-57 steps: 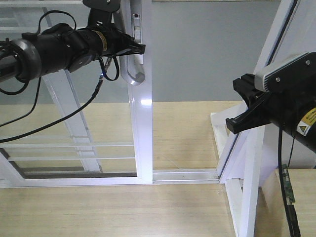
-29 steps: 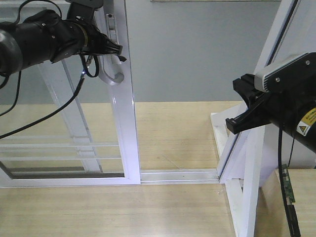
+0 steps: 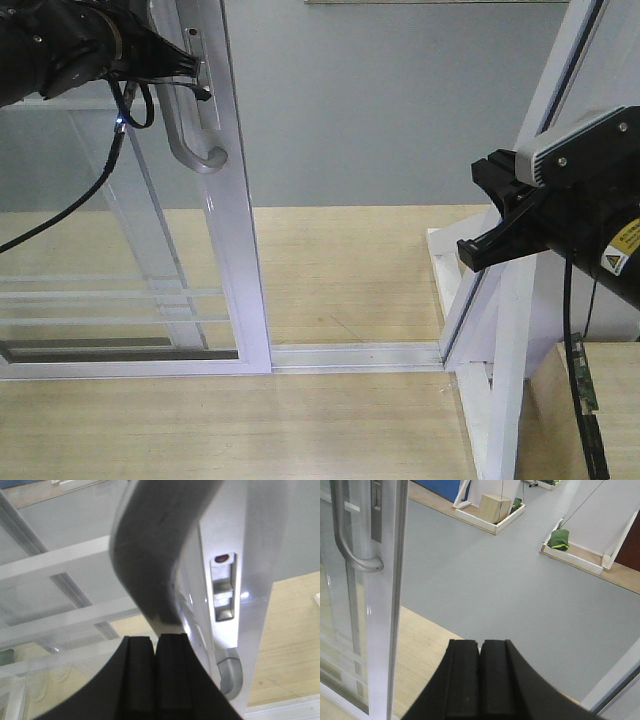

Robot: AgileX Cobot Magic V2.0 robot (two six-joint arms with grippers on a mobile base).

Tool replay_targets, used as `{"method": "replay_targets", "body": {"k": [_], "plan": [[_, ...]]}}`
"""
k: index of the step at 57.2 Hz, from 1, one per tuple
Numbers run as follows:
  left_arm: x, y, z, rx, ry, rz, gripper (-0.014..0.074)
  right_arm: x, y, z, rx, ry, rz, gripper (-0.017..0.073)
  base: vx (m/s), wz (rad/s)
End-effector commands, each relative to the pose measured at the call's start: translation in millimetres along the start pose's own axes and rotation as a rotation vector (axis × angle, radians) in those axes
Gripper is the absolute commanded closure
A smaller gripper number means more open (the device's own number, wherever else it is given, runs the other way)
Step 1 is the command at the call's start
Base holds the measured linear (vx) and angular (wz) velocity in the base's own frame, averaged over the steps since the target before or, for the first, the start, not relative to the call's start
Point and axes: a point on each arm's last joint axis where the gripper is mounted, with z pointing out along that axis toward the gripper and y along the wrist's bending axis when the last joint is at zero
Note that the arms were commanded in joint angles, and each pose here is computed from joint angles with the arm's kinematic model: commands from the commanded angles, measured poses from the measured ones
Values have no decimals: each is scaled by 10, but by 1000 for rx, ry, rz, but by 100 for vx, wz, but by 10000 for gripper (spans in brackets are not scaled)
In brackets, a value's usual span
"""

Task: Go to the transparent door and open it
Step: 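Slide the door with the left gripper away from the right arm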

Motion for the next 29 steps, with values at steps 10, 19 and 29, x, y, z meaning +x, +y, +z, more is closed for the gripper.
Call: {"method": "replay_targets", "body": {"k": [10, 19, 29], "plan": [[64, 80, -295, 9, -64, 66, 594, -194, -35, -46, 13, -121, -10, 565, 0, 0], [291, 50, -506, 104, -110, 74, 594, -193, -35, -45, 13, -120, -10, 565, 0, 0], [634, 1, -927, 282, -222, 2, 594, -183, -40, -69, 17, -99, 12, 565, 0, 0]]}}
